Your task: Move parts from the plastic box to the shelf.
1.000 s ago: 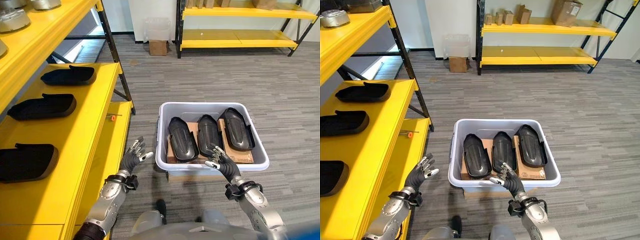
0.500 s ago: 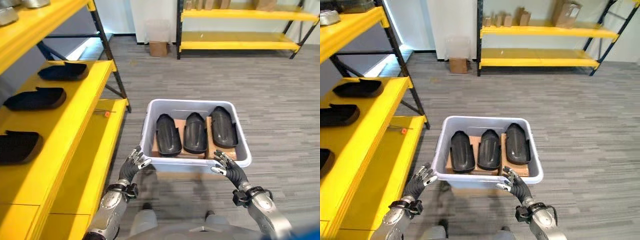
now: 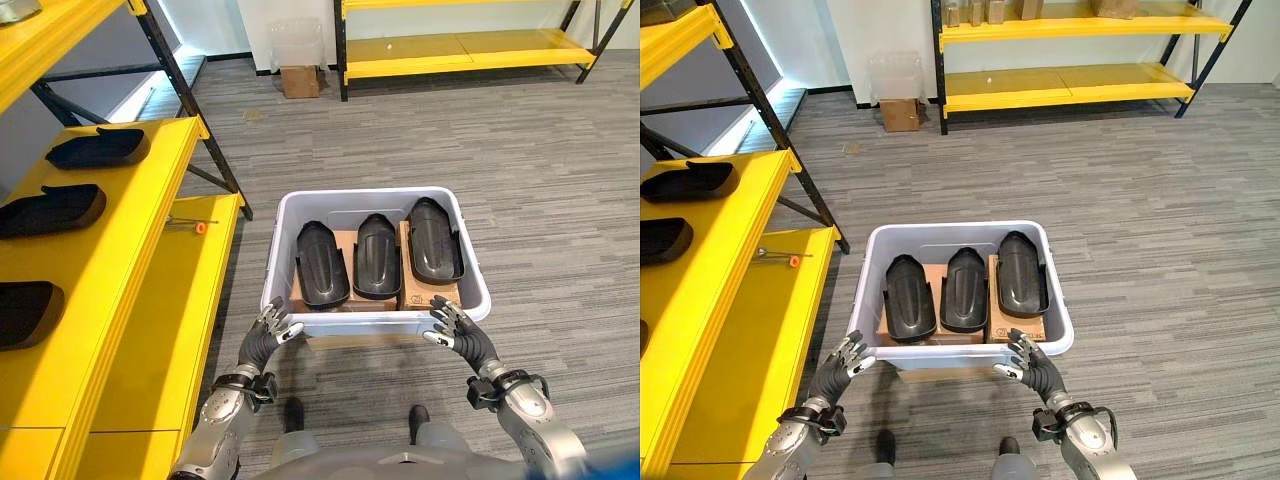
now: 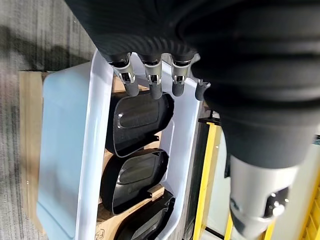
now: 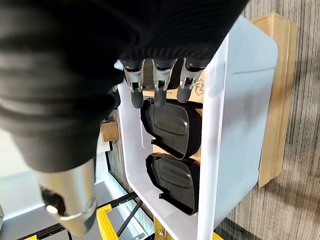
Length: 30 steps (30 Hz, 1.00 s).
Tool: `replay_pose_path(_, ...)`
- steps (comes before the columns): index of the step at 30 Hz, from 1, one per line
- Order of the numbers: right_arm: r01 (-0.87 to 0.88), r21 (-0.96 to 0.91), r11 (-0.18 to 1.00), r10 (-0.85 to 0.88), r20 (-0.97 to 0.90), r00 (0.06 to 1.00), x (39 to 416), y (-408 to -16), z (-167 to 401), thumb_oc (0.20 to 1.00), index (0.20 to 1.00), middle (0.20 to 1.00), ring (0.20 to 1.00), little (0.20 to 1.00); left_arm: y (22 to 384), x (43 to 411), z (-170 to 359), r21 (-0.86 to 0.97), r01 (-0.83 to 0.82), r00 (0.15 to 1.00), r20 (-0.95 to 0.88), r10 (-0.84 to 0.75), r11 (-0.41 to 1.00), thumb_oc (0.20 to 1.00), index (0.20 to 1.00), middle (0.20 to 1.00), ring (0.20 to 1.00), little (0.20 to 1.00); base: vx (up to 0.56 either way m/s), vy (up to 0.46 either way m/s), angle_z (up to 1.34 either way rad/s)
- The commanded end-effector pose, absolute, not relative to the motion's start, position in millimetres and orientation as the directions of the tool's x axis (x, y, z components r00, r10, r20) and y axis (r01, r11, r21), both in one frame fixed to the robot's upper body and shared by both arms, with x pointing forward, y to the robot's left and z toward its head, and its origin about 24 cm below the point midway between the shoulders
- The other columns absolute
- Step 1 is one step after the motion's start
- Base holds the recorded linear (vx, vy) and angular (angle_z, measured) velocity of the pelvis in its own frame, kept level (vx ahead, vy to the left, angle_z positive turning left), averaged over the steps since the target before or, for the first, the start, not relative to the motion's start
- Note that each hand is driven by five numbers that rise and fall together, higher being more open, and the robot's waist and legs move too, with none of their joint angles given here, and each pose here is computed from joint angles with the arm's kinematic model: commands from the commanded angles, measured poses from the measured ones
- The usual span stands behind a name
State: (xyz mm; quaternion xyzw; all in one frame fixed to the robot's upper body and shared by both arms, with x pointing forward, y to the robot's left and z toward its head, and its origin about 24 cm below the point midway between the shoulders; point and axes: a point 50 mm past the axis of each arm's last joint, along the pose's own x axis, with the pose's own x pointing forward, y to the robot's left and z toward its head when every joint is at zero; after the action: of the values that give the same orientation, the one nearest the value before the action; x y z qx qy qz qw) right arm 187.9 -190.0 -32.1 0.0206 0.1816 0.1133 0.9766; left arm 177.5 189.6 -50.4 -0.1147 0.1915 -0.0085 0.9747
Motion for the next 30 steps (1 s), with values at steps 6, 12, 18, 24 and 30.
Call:
replay_pose_path(6,-0.166,-0.132,0.977,0.193,0.231,0.954,271.5,-179.5,87.0,1.0,1.0,1.0,1.0,1.0,195.5,225.9,36.9,-0.23,0.092,0.995,0.061,-0.08,0.969,1.0,1.0,1.0,1.0,1.0,-0.1,0.029,-0.16)
replay_pose_path(12,0.047,-0.173,0.984,0.044,0.487,0.872,340.5,-160.1,170.6,1.0,1.0,1.0,1.0,1.0,165.1,255.6,89.0,-0.25,0.24,0.943,0.291,-0.164,0.938,1.0,1.0,1.0,1.0,1.0,-0.13,0.011,-0.12)
replay_pose_path(18,0.168,-0.23,0.959,-0.028,0.51,0.86,370.7,-169.7,204.8,1.0,1.0,1.0,1.0,1.0,152.5,262.3,103.6,-0.224,0.307,0.915,0.338,-0.222,0.925,1.0,1.0,1.0,1.0,1.0,-0.05,-0.017,-0.01)
replay_pose_path(24,0.24,-0.272,0.932,-0.077,0.497,0.864,393.2,-176.7,230.9,1.0,1.0,1.0,1.0,1.0,146.3,264.0,114.7,-0.187,0.353,0.889,0.373,-0.266,0.917,1.0,1.0,1.0,1.0,1.0,-0.04,-0.011,-0.01)
replay_pose_path(30,0.304,-0.314,0.9,-0.128,0.476,0.87,405.9,-183.6,244.5,1.0,1.0,1.0,1.0,1.0,140.8,265.7,117.3,-0.182,0.371,0.883,0.373,-0.285,0.911,1.0,1.0,1.0,1.0,1.0,-0.04,-0.022,0.01)
